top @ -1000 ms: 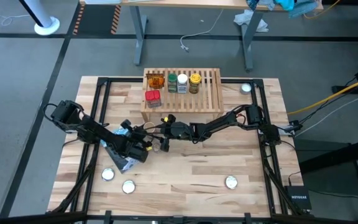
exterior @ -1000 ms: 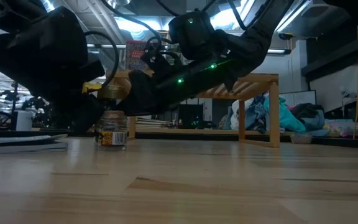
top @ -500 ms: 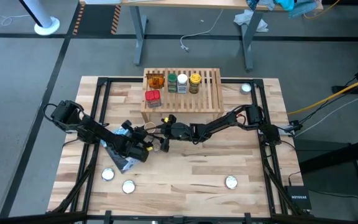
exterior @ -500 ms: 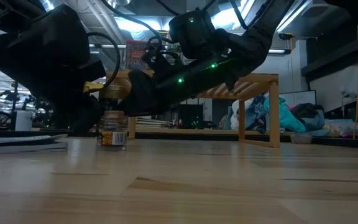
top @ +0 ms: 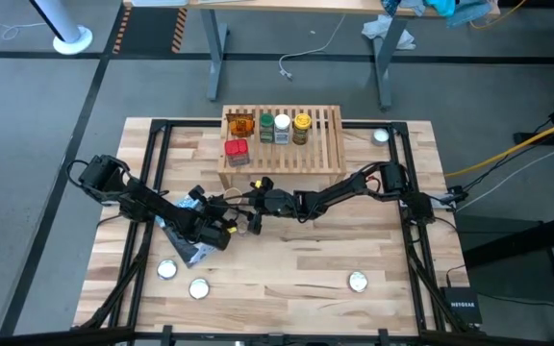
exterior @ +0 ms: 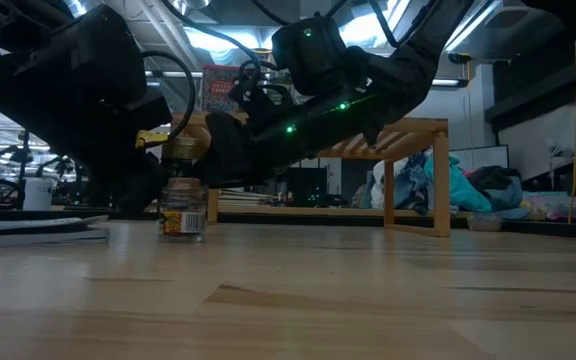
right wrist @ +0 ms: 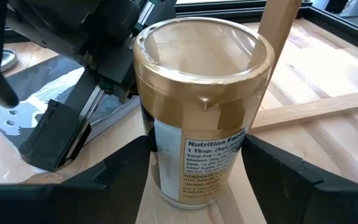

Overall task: Shelf spices
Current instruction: Put the brown seasoning bottle on the shelf

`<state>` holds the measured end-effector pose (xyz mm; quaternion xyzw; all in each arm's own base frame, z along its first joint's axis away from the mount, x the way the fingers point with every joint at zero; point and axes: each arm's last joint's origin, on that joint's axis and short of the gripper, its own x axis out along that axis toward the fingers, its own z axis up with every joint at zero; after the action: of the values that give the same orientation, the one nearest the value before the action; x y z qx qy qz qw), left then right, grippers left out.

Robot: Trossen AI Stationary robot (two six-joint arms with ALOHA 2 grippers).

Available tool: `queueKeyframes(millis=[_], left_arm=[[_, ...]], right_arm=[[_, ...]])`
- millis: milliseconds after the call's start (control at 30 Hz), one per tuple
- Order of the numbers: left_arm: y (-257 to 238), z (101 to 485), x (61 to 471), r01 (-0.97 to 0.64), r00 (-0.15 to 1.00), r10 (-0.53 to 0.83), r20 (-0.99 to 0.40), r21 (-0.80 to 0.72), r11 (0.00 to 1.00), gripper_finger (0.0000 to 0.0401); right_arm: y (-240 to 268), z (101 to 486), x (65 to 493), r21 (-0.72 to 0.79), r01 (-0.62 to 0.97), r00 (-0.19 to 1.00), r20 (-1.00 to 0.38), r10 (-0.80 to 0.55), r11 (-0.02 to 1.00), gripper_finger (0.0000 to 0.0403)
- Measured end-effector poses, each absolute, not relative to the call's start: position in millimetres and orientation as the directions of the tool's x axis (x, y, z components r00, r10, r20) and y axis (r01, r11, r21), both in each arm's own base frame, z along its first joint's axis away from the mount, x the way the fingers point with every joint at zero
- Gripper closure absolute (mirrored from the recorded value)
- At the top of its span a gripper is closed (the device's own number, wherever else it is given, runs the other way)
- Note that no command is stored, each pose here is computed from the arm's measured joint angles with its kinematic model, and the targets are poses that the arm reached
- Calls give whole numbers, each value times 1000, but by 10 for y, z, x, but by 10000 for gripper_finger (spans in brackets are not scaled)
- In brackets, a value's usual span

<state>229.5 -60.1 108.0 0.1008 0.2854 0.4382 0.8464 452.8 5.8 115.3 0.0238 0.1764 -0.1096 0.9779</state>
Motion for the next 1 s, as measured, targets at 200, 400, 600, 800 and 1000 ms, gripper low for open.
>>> queueKeyframes(millis=[200, 400, 600, 800, 1000], left_arm=[[-601, 1080, 2296, -684, 453, 799, -395, 420, 596, 401], [-603, 1084, 2300, -685, 454, 798, -395, 418, 597, 401], [-616, 1089, 2316, -685, 464, 788, -405, 399, 609, 401], [-644, 1113, 2352, -694, 484, 777, -403, 365, 621, 401], [-684, 1142, 2409, -650, 523, 760, -386, 397, 649, 401]], right_arm=[[58, 1153, 4528, 13, 228, 913, -350, -209, 974, 148], [53, 1157, 4530, 84, 259, 912, -349, -215, 962, 141], [46, 1158, 4533, 52, 225, 916, -351, -193, 973, 108], [45, 1186, 4549, 53, 223, 923, -333, -193, 973, 86], [62, 1192, 4553, 65, 186, 932, -329, -155, 980, 82]])
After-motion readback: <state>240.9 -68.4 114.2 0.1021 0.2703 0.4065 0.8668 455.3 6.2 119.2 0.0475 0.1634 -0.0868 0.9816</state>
